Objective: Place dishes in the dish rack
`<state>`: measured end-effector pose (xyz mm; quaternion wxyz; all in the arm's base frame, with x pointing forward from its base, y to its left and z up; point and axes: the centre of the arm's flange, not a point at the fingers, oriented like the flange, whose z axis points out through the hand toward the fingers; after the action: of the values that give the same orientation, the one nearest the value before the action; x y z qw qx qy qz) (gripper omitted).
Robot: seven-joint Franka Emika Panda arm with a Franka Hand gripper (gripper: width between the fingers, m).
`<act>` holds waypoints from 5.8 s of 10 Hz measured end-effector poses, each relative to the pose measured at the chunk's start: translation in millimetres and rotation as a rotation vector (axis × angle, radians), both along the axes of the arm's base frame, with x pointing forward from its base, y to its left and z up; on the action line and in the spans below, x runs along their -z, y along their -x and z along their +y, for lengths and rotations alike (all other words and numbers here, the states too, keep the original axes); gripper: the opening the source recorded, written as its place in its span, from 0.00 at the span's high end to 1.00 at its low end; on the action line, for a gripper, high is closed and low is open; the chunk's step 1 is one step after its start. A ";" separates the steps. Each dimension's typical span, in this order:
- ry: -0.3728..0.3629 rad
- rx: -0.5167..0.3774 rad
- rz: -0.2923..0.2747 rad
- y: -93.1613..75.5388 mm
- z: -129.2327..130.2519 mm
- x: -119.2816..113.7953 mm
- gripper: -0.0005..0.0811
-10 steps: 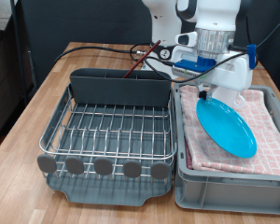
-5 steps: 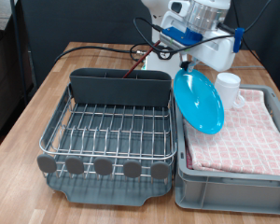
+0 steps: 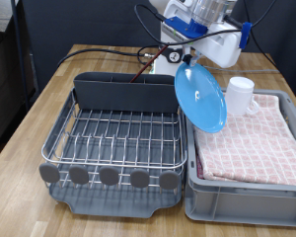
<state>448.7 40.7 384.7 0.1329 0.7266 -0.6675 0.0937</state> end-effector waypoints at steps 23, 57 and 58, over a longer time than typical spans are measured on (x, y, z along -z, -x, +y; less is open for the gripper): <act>0.325 -0.672 0.257 -54.2 -199.7 -69.1 0.97; 0.532 -0.635 0.365 -72.0 -199.7 22.8 0.97; 0.533 -0.636 0.364 -70.7 -198.7 27.3 0.97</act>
<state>519.4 -158.0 357.4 0.3951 0.8407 -0.3295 0.1691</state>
